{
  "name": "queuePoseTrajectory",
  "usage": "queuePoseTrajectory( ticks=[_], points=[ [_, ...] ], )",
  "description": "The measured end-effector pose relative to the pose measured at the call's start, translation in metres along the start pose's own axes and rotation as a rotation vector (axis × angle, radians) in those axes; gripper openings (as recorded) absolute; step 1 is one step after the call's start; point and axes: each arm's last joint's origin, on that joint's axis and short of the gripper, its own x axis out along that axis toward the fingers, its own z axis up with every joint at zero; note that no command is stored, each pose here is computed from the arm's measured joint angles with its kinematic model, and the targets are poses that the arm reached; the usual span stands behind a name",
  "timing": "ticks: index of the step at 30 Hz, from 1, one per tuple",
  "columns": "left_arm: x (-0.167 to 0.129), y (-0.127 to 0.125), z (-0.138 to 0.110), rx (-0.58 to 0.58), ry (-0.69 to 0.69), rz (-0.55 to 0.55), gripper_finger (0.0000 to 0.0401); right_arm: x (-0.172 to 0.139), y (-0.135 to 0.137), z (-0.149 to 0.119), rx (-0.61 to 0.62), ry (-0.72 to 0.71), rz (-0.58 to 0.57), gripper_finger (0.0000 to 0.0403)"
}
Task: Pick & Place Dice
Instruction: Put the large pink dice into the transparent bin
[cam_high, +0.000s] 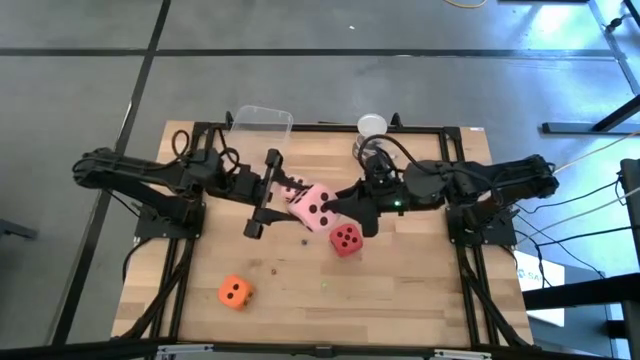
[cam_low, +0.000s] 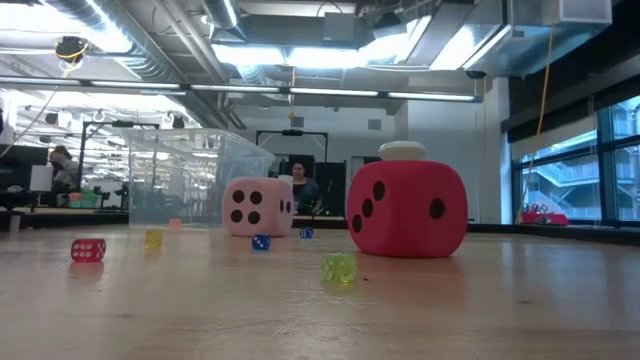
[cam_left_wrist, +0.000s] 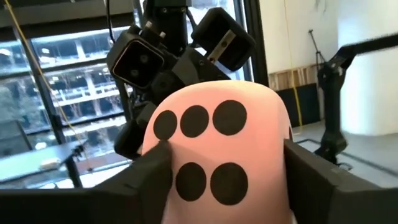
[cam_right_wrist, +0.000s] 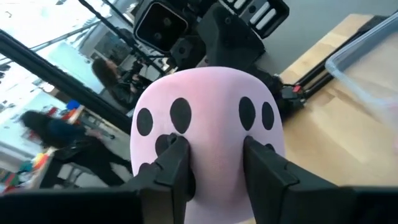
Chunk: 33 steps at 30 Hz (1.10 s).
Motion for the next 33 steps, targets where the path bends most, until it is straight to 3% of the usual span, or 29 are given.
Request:
queuePoseTrajectory(
  ticks=[15,17,22,25,27,33],
  points=[
    [-0.001,0.000,-0.002,-0.034,0.034,-0.016,0.0201,0.002,-0.002,0.000,-0.016,-0.001,-0.008,0.0112],
    [-0.004,0.000,-0.001,-0.038,0.038,-0.015,0.0200,0.003,-0.002,-0.001,-0.022,0.000,-0.008,0.0141],
    [-0.008,-0.001,-0.001,-0.068,0.072,-0.012,0.0194,0.005,-0.002,-0.002,-0.035,0.018,0.006,0.0263],
    [-0.012,-0.001,0.002,-0.067,0.066,-0.007,0.0155,0.005,-0.001,-0.002,-0.032,0.016,0.012,0.0315],
    [-0.012,0.000,0.001,-0.062,0.076,0.010,0.0119,0.005,-0.004,-0.003,-0.027,0.030,-0.011,0.0335],
    [-0.016,0.001,0.004,-0.059,0.076,0.034,0.0116,0.005,-0.005,-0.005,0.003,0.046,-0.027,0.0344]
  ],
)
